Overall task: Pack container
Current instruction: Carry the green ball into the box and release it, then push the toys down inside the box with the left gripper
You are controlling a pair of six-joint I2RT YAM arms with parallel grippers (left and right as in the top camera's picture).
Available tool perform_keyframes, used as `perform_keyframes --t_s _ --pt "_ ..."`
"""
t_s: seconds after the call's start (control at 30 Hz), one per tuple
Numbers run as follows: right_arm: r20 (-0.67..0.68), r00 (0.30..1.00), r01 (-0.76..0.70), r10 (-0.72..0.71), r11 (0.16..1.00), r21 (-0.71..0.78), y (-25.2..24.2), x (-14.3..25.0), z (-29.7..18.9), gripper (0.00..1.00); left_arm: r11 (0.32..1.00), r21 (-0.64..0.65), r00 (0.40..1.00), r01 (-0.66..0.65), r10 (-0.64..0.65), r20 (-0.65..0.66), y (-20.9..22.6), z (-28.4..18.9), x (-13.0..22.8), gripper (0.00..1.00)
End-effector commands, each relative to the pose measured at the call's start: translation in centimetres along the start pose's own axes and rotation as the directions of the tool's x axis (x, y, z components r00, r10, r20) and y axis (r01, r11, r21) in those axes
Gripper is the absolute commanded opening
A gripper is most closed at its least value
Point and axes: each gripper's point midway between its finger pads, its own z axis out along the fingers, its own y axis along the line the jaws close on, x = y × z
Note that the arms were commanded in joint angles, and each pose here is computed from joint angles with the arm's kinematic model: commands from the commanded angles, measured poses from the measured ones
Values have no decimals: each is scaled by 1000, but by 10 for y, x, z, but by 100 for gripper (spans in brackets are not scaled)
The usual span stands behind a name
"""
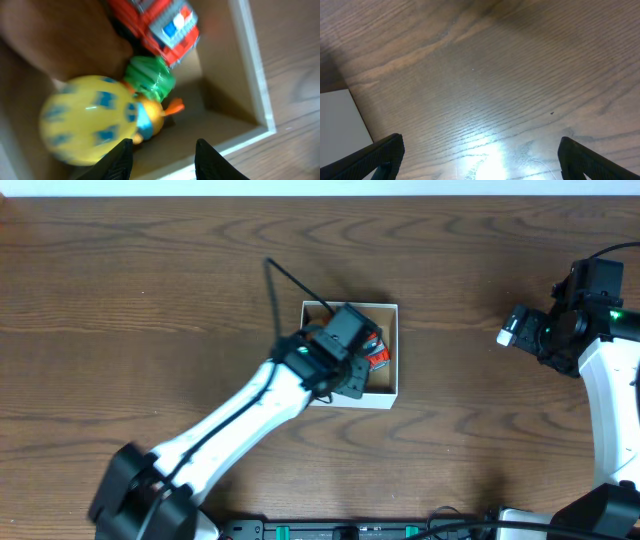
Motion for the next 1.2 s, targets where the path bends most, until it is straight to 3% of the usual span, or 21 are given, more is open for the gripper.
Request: perform_keyframes --t_s 0.0,0.2,0.43,0.53,0.67,1.17 --pt "-18 1000 7 -7 1000 -2 0 4 4 99 1000 -14 1000 -18 18 -23 -1 10 3 41" --pt "-18 1000 7 -7 1000 -2 0 4 4 99 999 -6 999 -41 41 18 -1 -4 -6 41" --pt "-18 1000 7 -7 1000 -2 0 4 4 99 996 -60 984 -68 77 162 5 -57 -31 41" --pt "-18 1000 7 -7 1000 -2 0 4 4 99 995 -88 980 -45 61 188 16 -67 -35 32" --pt "-18 1000 7 -7 1000 -2 0 4 4 99 993 -117 989 -10 27 143 33 -55 -30 7" --pt "-21 1000 7 -7 1000 -2 0 4 4 99 985 -172 994 11 -31 -109 48 27 5 6"
